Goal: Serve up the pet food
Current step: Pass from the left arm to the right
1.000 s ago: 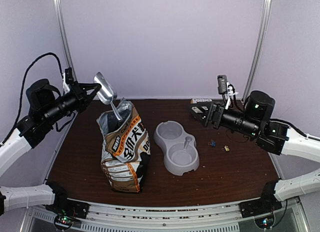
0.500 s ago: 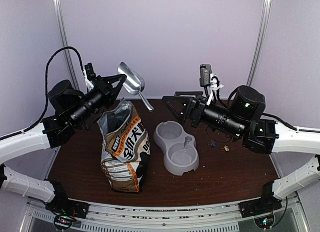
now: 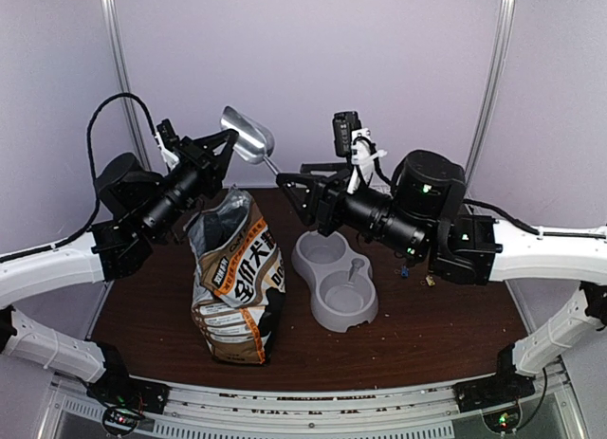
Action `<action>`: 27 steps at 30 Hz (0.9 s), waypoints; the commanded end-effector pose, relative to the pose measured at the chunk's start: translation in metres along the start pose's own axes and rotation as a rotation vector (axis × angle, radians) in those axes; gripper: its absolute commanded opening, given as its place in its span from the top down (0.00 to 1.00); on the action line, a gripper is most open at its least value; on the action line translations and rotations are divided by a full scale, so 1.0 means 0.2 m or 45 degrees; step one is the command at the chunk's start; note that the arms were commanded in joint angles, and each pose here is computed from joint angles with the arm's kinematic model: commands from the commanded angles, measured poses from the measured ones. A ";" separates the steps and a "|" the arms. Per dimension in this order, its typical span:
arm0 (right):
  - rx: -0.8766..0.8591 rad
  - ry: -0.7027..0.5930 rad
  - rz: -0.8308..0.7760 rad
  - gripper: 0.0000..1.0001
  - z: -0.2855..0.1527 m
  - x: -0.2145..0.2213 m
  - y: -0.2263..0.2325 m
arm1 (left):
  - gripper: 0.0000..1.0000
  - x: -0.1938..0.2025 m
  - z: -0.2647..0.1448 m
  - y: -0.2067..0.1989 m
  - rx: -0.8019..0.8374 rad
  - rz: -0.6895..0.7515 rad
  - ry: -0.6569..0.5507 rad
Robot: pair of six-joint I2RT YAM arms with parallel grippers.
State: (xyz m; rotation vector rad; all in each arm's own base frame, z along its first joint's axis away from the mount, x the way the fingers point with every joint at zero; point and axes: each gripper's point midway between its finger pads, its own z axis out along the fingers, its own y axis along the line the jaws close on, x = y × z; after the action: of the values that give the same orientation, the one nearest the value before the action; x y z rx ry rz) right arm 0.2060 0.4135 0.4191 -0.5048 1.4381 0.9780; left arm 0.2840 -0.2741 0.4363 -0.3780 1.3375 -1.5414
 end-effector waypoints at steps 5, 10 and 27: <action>0.090 -0.028 -0.075 0.54 0.08 -0.04 0.00 | 1.00 -0.06 0.00 -0.10 0.096 -0.059 -0.074; 0.086 -0.022 -0.091 0.62 0.12 -0.04 0.02 | 1.00 -0.04 0.00 -0.09 0.090 -0.096 -0.068; 0.147 -0.001 -0.151 0.81 0.21 -0.03 0.01 | 1.00 0.00 0.01 -0.02 0.064 -0.138 -0.036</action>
State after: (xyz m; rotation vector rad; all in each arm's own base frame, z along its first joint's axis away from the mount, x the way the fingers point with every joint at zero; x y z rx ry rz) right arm 0.2251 0.4459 0.4240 -0.5256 1.4384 0.8299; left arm 0.2879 -0.2772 0.4288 -0.4508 1.3329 -1.5927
